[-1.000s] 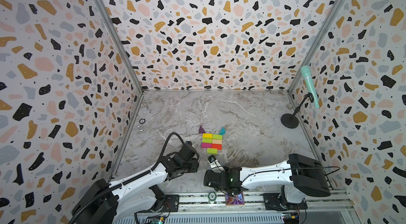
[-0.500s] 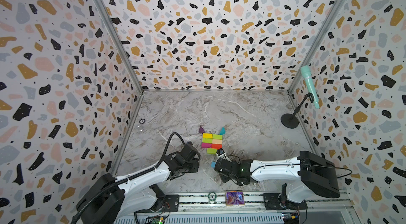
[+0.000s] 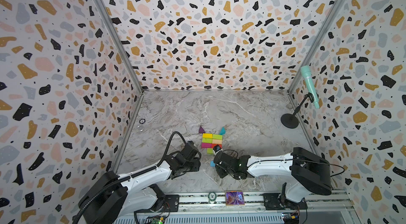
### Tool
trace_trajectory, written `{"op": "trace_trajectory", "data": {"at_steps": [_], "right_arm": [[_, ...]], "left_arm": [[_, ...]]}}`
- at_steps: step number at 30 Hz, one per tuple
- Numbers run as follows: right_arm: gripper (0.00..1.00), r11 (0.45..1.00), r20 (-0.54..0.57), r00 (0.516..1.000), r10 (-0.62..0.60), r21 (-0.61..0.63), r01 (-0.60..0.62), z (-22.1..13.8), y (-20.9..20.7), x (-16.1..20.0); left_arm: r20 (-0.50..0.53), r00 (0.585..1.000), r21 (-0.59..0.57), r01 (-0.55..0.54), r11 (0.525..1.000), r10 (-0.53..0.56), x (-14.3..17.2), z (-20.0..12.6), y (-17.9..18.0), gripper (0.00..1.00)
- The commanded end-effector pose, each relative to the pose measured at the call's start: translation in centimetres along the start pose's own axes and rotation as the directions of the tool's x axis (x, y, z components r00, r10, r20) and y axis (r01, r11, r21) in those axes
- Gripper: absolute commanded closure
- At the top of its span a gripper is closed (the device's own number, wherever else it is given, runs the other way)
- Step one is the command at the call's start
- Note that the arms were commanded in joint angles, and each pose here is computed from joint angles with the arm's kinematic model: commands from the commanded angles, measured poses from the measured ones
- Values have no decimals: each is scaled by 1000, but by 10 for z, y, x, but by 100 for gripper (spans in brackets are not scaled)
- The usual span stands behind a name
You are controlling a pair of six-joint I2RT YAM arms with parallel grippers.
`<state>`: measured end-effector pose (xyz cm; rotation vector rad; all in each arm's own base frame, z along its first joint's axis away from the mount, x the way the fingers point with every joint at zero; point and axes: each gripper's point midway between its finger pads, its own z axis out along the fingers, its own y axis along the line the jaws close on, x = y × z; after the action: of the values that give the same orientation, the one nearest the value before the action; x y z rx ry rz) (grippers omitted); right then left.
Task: Assemble a carrot with building blocks
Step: Assemble the building block at the center of the board.
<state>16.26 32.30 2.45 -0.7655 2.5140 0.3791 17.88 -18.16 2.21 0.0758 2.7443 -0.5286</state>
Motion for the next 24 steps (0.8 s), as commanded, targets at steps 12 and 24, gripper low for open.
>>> {"op": "trace_trajectory", "data": {"at_steps": [12, 24], "right_arm": [[61, 1000, 0, 1000, 17, 21, -17, 18, 0, -18], [61, 996, 6, 997, 76, 46, -76, 27, -7, -23]], "left_arm": [[-30, 999, 41, -23, 999, 24, 2, 2, -11, 61], [-15, 999, 69, -39, 997, 40, -11, 6, -25, 62]]}}
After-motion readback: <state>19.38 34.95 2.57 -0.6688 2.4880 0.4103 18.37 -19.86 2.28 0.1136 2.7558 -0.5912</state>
